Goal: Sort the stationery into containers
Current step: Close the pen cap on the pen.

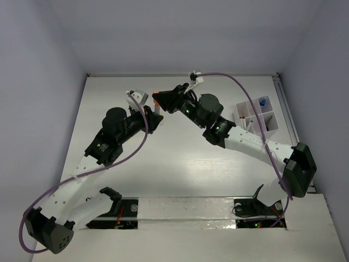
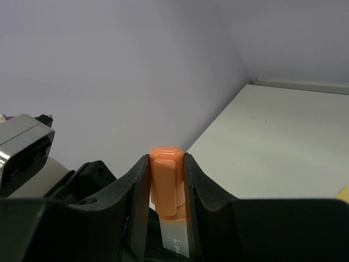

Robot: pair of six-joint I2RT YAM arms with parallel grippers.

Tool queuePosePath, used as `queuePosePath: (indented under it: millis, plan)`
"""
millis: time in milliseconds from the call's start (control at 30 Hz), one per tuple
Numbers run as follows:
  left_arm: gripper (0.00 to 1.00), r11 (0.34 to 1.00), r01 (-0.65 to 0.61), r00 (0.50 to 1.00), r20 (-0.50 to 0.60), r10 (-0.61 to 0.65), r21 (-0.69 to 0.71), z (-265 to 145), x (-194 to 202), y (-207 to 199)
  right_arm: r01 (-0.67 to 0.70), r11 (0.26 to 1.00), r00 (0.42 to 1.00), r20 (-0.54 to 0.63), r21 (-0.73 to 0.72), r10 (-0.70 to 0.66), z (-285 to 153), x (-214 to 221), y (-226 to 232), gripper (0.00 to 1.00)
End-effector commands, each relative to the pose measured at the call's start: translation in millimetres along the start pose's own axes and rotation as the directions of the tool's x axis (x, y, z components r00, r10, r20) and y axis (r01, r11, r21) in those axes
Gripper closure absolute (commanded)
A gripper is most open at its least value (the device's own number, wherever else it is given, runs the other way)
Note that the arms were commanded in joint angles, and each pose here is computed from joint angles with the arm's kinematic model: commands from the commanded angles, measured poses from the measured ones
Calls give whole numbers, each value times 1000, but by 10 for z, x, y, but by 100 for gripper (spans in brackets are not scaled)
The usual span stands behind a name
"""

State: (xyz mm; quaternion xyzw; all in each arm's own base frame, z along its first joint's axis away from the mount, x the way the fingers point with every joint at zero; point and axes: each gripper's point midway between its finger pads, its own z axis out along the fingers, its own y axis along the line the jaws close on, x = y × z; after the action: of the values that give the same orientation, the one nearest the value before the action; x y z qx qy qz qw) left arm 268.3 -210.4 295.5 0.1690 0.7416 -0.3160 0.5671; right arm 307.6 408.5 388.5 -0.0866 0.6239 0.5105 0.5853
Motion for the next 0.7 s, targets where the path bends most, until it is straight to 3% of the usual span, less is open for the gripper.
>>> queuePosePath:
  millis: [0,267,667]
  plan:
    - [100,1000,-25,991,134,23,11,-108,-400,-86,-19,999,999,40,-37,20,-21,28,112,100]
    - [100,1000,-18,988,154,17,6,-137,-428,-83,-41,999,997,67,13,40,-108,76,-36,100]
    - [100,1000,-17,989,147,17,1,-114,-414,-69,-68,997,992,-113,-36,64,-244,600,81,100]
